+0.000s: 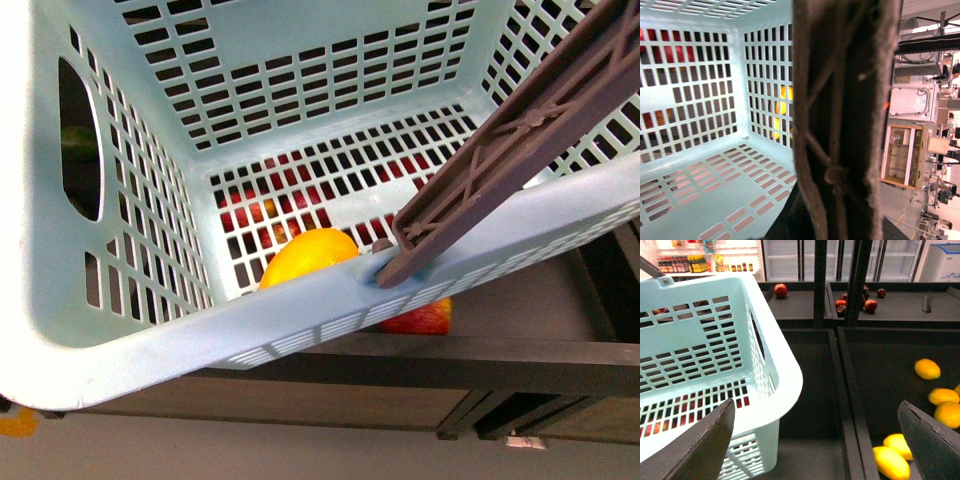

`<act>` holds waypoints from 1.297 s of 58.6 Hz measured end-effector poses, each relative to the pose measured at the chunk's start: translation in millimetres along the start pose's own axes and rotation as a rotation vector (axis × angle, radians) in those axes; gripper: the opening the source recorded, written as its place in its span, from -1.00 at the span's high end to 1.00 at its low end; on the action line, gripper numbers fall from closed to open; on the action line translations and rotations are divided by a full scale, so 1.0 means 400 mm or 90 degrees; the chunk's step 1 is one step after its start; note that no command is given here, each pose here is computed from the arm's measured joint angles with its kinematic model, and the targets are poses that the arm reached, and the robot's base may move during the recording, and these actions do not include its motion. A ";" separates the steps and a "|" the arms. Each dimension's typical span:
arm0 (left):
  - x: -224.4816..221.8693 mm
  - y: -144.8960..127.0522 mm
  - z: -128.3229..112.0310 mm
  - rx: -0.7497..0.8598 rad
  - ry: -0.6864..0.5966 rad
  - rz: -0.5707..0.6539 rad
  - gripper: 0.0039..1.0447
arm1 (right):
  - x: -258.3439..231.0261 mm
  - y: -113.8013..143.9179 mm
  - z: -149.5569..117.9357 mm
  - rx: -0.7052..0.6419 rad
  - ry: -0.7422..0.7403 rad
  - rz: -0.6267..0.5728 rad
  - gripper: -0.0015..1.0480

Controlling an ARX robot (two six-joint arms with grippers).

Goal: Pick lemon and mango into basket

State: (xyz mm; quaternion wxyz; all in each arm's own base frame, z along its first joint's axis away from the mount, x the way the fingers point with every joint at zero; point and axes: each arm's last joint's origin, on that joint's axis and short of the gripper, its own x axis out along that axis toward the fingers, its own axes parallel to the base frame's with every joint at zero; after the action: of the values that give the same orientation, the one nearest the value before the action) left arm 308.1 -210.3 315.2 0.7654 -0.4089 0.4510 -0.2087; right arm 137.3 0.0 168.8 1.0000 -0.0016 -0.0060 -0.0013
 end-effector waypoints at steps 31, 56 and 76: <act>-0.003 0.003 0.010 0.003 -0.016 0.005 0.92 | 0.000 0.000 0.000 0.000 -0.001 0.002 -0.83; -0.004 0.003 0.011 0.003 -0.017 0.006 0.92 | 0.000 0.000 0.000 0.001 -0.001 0.003 -0.83; -0.004 0.003 0.011 0.004 -0.018 0.006 0.92 | 0.000 0.000 0.000 0.002 0.000 0.002 -0.83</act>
State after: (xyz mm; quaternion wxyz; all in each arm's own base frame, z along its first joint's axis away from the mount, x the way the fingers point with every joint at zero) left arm 311.1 -206.6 316.3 0.7738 -0.4074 0.4416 -0.2004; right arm 137.3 0.1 168.9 1.0000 -0.0003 -0.0062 0.0002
